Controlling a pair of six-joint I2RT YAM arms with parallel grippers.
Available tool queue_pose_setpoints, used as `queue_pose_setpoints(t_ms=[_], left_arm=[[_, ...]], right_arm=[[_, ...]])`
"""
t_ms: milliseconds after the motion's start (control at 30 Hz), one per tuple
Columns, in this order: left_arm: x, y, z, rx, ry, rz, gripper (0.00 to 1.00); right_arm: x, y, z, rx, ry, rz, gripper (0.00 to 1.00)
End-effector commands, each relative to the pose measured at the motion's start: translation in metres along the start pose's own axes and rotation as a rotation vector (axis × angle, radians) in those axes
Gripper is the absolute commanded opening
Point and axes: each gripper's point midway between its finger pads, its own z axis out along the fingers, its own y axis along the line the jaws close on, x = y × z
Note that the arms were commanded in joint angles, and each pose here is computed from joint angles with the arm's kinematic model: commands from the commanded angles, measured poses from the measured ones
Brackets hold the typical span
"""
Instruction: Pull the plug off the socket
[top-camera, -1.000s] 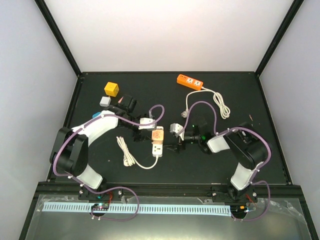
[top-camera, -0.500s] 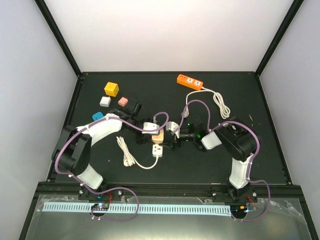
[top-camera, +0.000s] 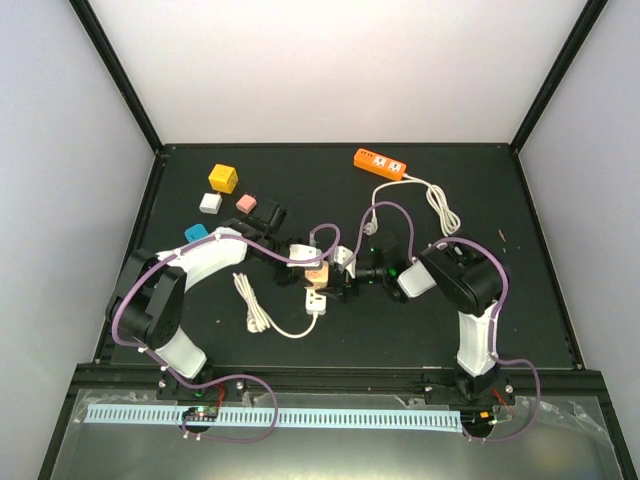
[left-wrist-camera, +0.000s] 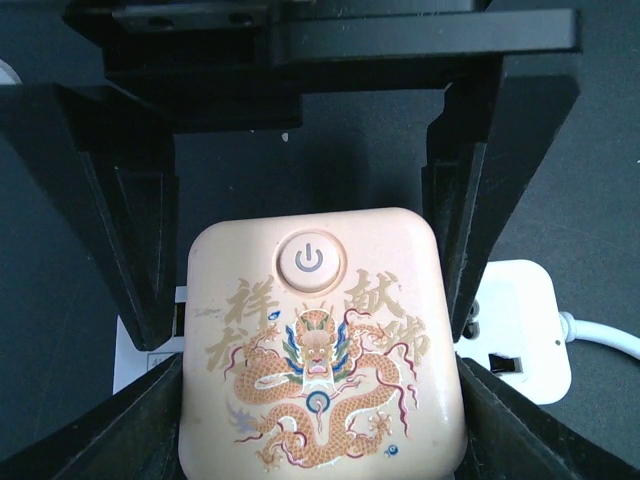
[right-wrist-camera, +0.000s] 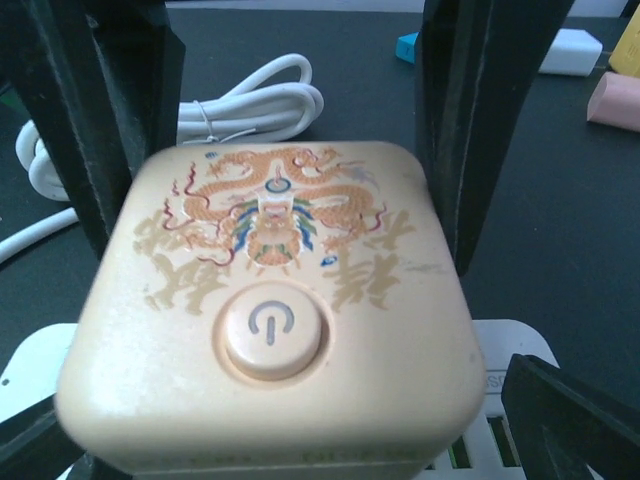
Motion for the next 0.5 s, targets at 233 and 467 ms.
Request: queue_pose_setpoints(t_ms=[233, 467], left_arm=[[-0.001, -0.003, 0.005, 0.006, 0.000, -0.021, 0.49], [-0.008, -0.003, -0.004, 0.007, -0.026, -0.035, 0.30]], right_arm=[[0.006, -0.004, 0.009, -0.003, 0.029, -0.039, 0.96], [0.013, -0.004, 0.013, -0.014, 0.061, -0.034, 0.91]])
